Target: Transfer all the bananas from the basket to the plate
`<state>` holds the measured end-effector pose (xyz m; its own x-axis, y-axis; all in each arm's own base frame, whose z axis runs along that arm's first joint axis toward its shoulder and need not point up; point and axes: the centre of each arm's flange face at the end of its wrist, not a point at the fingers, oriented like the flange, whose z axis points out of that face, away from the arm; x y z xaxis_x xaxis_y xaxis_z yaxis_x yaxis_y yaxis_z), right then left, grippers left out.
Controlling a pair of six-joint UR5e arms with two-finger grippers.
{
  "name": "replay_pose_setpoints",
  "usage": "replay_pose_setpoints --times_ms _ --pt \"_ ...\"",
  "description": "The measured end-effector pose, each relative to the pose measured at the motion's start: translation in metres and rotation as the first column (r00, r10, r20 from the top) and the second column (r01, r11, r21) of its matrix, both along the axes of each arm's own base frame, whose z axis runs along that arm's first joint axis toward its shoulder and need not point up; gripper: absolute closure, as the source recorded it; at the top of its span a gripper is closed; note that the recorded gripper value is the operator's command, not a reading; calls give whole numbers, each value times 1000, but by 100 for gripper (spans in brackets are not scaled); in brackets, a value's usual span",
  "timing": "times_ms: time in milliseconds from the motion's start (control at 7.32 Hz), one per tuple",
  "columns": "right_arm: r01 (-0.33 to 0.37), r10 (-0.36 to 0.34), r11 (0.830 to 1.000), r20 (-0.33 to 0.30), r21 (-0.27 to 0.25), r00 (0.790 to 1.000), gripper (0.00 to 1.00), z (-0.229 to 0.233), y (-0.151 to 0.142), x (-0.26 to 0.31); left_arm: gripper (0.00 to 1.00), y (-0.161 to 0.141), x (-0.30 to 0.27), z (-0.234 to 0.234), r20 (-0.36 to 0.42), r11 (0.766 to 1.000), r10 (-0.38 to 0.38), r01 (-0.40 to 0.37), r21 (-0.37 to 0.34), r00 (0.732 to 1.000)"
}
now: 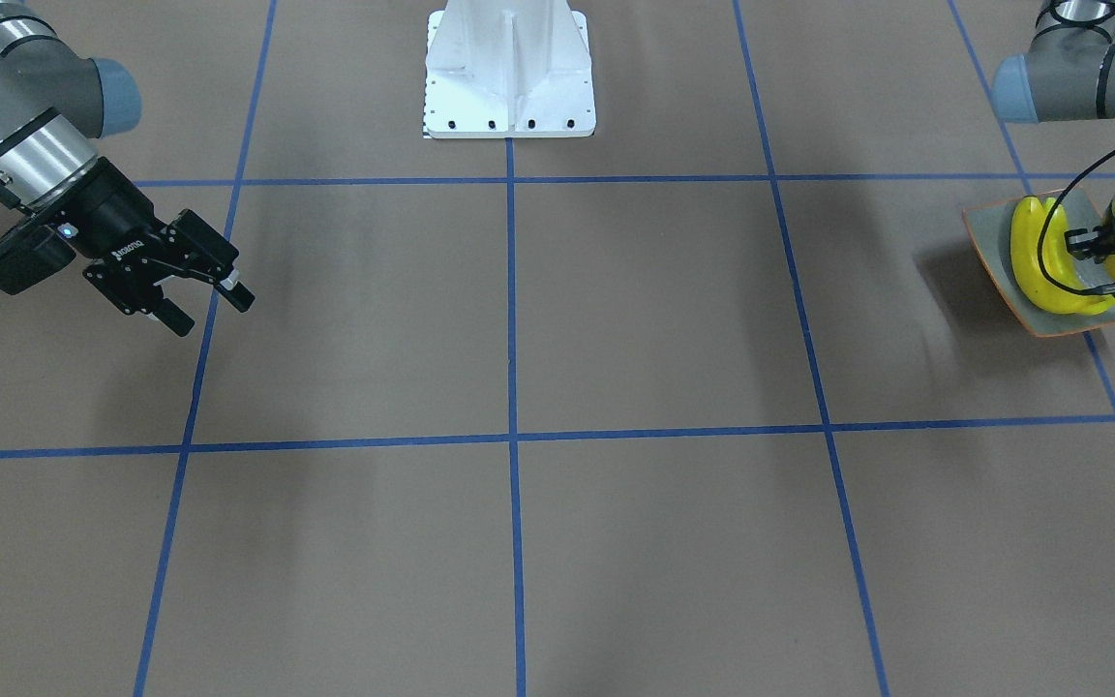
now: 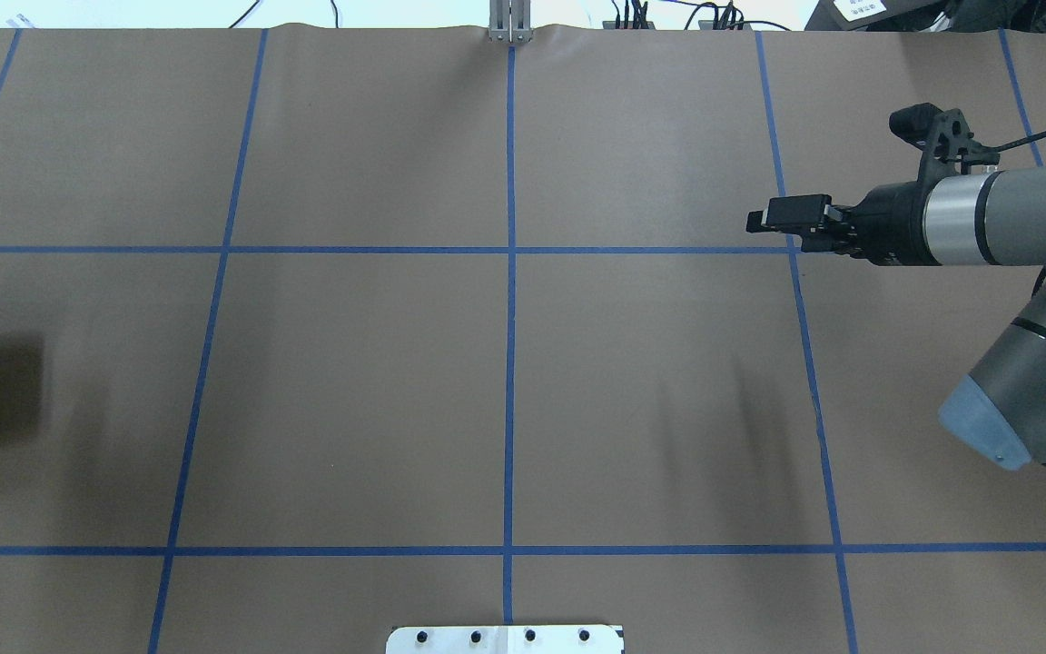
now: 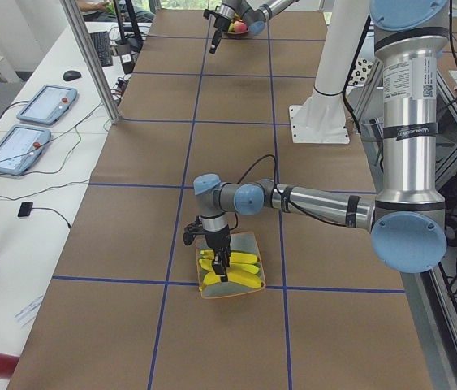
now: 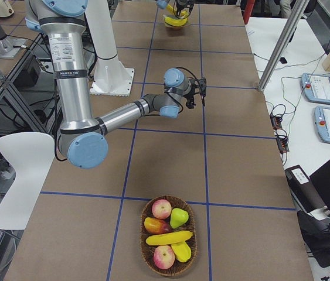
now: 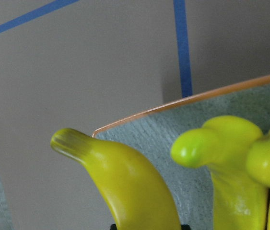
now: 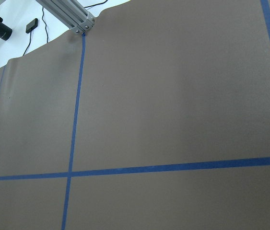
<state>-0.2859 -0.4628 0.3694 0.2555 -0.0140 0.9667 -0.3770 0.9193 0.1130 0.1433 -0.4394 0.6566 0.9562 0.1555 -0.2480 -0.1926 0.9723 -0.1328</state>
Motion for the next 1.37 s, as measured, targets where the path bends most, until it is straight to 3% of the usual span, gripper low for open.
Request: replay_pose_setpoints --times_ms 546,819,1092,1365 --pt "-2 2 1000 4 2 1000 0 -2 1 2 1 -4 5 -26 -38 999 7 -5 37 999" --pt "-2 2 1000 3 0 1000 0 -1 1 3 0 -5 15 -78 -163 998 11 -1 64 987" --pt "-15 15 1000 -7 -22 1000 0 12 -3 26 0 -16 32 -149 -298 994 -26 57 94 954" --pt "-59 56 996 -57 -60 997 0 52 -9 83 0 -36 52 -229 -428 982 -114 167 90 896"
